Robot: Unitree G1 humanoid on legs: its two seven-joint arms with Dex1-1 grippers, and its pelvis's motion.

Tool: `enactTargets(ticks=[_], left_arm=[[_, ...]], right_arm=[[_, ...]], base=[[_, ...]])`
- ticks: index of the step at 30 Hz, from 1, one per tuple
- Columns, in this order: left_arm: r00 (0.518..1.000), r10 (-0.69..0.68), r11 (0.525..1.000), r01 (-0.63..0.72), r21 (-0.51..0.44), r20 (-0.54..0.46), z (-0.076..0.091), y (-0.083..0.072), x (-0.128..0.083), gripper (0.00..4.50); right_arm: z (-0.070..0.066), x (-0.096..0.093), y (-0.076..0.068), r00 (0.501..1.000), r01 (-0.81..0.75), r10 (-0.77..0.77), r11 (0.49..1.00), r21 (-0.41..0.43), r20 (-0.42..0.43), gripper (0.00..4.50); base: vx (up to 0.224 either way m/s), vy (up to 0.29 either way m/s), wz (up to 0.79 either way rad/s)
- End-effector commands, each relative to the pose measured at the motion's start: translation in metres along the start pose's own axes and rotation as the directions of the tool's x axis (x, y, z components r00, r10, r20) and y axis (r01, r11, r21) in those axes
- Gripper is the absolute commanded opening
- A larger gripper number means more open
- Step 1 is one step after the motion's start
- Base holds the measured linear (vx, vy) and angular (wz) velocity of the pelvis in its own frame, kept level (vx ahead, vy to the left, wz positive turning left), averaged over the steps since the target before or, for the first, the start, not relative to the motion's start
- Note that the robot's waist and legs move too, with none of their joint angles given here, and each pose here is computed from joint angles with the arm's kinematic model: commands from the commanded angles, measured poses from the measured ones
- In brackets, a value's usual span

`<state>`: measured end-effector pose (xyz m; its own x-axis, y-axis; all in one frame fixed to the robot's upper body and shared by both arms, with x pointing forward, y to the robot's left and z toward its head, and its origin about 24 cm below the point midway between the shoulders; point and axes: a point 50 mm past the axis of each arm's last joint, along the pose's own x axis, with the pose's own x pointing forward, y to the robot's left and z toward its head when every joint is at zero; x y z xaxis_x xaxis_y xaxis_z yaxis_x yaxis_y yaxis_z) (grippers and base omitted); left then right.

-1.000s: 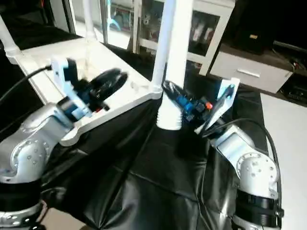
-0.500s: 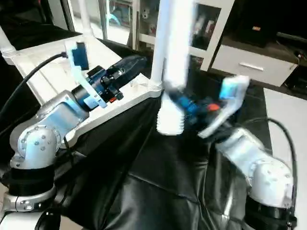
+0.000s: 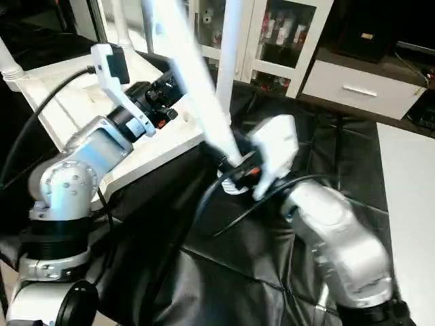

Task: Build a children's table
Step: Pick table leg

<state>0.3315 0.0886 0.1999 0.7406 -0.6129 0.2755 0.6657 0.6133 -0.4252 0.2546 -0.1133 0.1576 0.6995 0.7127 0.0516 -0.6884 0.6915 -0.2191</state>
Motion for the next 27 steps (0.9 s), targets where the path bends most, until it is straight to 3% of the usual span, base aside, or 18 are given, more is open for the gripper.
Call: enactTargets(ticks=[1,3,4,12,15,19,25,27], left_arm=[[0.999,-0.016,1.0,0.016,-0.003,0.04,0.008,-0.004,0.003,1.72],[0.988,-0.145,0.988,0.147,-0.048,0.055,0.011,-0.015,0.0,1.72],[0.983,-0.177,0.982,0.179,-0.055,0.043,0.01,-0.019,-0.002,2.0],[0.962,-0.271,0.96,0.271,-0.071,0.012,0.007,-0.027,-0.008,2.56],[0.942,-0.334,0.936,0.335,-0.111,0.032,0.01,-0.032,-0.013,2.76],[0.931,-0.357,0.923,0.364,-0.123,0.077,0.015,-0.035,-0.015,2.98],[0.912,-0.401,0.907,0.408,-0.102,0.082,0.018,-0.039,-0.017,3.3],[0.932,-0.353,0.932,0.358,-0.062,0.08,0.02,-0.035,-0.015,3.65]], right_arm=[[0.003,0.0,0.002,1.0,0.016,-0.016,0.998,-0.066,0.008,1.86],[0.002,0.001,0.002,0.997,0.072,-0.071,0.992,-0.104,0.012,1.86],[0.004,0.002,0.0,0.993,0.118,-0.115,0.986,-0.117,0.031,1.86],[0.013,-0.001,-0.01,0.948,0.317,-0.304,0.935,-0.157,0.098,1.86],[0.011,-0.007,-0.024,0.91,0.413,-0.405,0.881,-0.23,0.086,1.86],[0.004,-0.008,-0.028,0.912,0.401,-0.408,0.873,-0.277,0.032,1.86],[-0.003,-0.001,-0.018,0.942,0.317,-0.336,0.895,-0.315,-0.006,1.86],[-0.004,0.003,-0.012,0.954,0.279,-0.299,0.899,-0.338,-0.006,1.86]], base=[[0.0,0.0,0.0],[0.0,0.0,0.0],[0.0,0.0,0.0],[0.0,0.0,0.0],[0.0,0.0,0.0],[0.0,0.0,0.0],[0.0,0.0,0.0],[0.0,0.0,0.0]])
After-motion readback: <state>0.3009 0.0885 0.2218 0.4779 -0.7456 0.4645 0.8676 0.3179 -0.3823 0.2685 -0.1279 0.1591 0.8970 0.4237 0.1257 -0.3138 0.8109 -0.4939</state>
